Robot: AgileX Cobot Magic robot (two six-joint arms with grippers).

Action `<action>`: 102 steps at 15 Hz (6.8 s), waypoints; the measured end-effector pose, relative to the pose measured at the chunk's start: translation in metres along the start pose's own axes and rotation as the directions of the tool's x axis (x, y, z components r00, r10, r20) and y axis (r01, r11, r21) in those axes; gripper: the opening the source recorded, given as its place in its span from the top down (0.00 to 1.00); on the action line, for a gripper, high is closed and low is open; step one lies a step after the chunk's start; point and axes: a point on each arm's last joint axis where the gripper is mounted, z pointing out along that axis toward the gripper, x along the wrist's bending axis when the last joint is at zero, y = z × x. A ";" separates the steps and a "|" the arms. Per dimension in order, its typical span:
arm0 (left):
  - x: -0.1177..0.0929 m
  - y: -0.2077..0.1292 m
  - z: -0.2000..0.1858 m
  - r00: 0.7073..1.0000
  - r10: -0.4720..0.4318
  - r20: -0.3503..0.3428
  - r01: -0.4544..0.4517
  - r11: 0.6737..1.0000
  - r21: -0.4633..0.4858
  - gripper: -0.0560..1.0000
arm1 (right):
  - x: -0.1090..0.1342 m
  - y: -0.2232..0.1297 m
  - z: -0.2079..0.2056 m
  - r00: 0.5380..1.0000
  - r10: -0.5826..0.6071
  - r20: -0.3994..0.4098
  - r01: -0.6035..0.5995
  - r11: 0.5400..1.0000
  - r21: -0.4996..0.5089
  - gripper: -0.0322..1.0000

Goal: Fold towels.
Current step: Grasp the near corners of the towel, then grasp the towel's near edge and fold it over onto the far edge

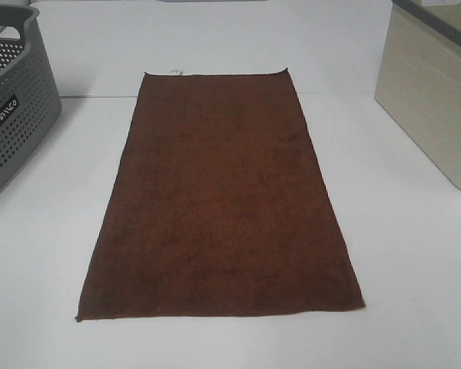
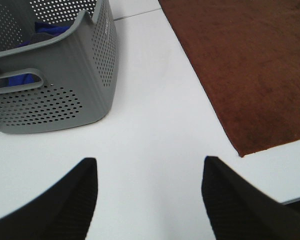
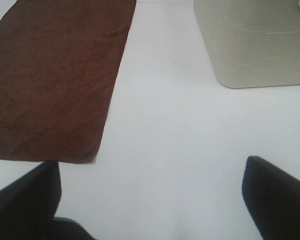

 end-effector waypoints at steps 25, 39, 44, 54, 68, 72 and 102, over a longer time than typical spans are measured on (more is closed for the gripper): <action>-0.015 0.014 0.197 0.819 -0.557 0.135 0.379 0.704 0.601 0.39 | -0.008 0.058 0.189 0.930 0.367 0.006 -0.263 0.656 0.708 0.10; -0.036 -0.070 0.295 0.713 -0.694 0.103 0.385 0.510 0.770 0.39 | 0.012 0.007 0.295 0.823 0.523 -0.220 -0.150 0.575 0.805 0.13; -0.044 -0.067 0.312 0.674 -0.718 0.171 0.352 0.516 0.780 0.39 | 0.032 -0.003 0.309 0.793 0.547 -0.267 -0.110 0.560 0.821 0.21; -0.053 -0.072 0.325 0.715 -0.672 0.192 0.290 0.535 0.794 0.95 | 0.054 -0.009 0.321 0.831 0.541 -0.129 -0.228 0.543 0.808 0.97; -0.052 -0.073 0.256 0.749 -0.621 0.229 0.217 0.558 0.801 0.95 | 0.052 -0.027 0.247 0.806 0.580 -0.116 -0.234 0.492 0.838 0.97; -0.054 -0.085 0.229 0.750 -0.624 0.218 0.208 0.536 0.818 0.95 | 0.051 -0.041 0.233 0.812 0.574 -0.102 -0.218 0.461 0.860 0.97; 0.001 0.128 0.531 0.812 -0.558 0.170 0.475 0.802 0.362 0.95 | 0.041 0.223 0.510 0.902 0.291 -0.320 -0.130 0.888 0.441 0.97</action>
